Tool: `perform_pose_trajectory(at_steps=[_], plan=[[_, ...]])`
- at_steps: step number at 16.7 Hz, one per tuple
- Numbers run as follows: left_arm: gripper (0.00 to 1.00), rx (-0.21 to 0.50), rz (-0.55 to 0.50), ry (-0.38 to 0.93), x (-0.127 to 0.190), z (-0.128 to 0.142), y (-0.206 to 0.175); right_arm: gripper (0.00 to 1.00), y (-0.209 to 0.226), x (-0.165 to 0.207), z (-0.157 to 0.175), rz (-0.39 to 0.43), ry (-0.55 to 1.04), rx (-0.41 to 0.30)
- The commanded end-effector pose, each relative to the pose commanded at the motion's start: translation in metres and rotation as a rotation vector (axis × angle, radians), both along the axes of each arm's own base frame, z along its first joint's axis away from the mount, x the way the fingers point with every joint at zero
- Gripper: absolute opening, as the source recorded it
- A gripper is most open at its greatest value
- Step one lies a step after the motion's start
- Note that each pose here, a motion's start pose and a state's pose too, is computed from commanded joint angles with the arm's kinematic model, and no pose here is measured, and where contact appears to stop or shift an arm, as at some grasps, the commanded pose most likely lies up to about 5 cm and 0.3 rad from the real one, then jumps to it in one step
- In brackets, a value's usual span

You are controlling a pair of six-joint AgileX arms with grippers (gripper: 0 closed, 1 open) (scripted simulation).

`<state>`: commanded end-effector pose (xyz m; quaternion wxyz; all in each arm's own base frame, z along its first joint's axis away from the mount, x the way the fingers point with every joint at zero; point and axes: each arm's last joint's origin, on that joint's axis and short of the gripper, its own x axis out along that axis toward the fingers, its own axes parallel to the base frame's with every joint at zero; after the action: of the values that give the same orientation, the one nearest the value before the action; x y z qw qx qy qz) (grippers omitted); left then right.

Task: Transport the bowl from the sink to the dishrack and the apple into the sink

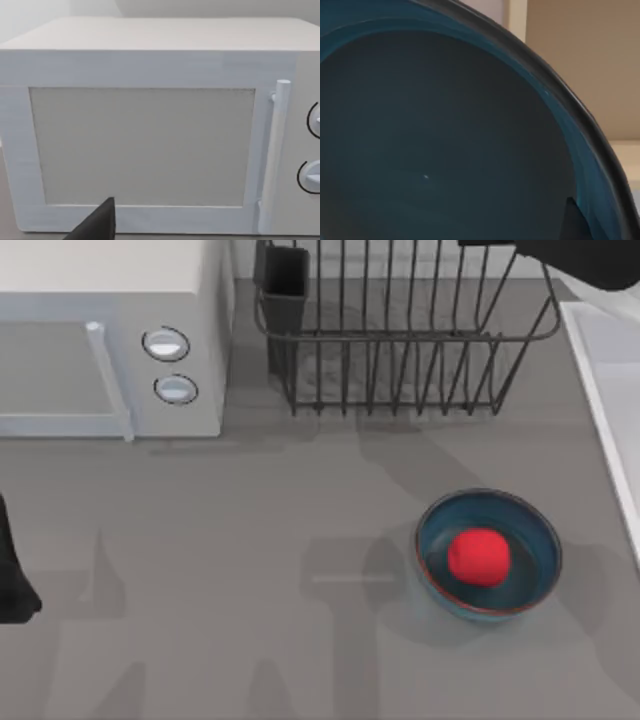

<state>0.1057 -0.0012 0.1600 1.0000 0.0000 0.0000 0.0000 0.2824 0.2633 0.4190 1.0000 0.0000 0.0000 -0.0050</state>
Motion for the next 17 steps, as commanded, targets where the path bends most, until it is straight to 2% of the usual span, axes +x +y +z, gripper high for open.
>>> perform_pose_trajectory(at_steps=[3, 5, 12, 17], plan=[[1.00, 0.000, 0.000, 0.000, 0.000, 0.000, 0.000, 0.00, 0.002, 0.005, -0.007, 0.001, 0.008, -0.006], [1.00, 0.000, 0.000, 0.000, 0.000, 0.000, 0.000, 0.00, 0.008, 0.018, -0.025, 0.000, 0.016, -0.011], [1.00, 0.000, 0.000, 0.000, 0.000, 0.000, 0.000, 0.00, 0.016, 0.076, -0.126, 0.001, -0.010, 0.008], [1.00, 0.000, 0.000, 0.000, 0.000, 0.000, 0.000, 0.00, 0.001, 0.098, -0.193, 0.000, -0.005, 0.003]])
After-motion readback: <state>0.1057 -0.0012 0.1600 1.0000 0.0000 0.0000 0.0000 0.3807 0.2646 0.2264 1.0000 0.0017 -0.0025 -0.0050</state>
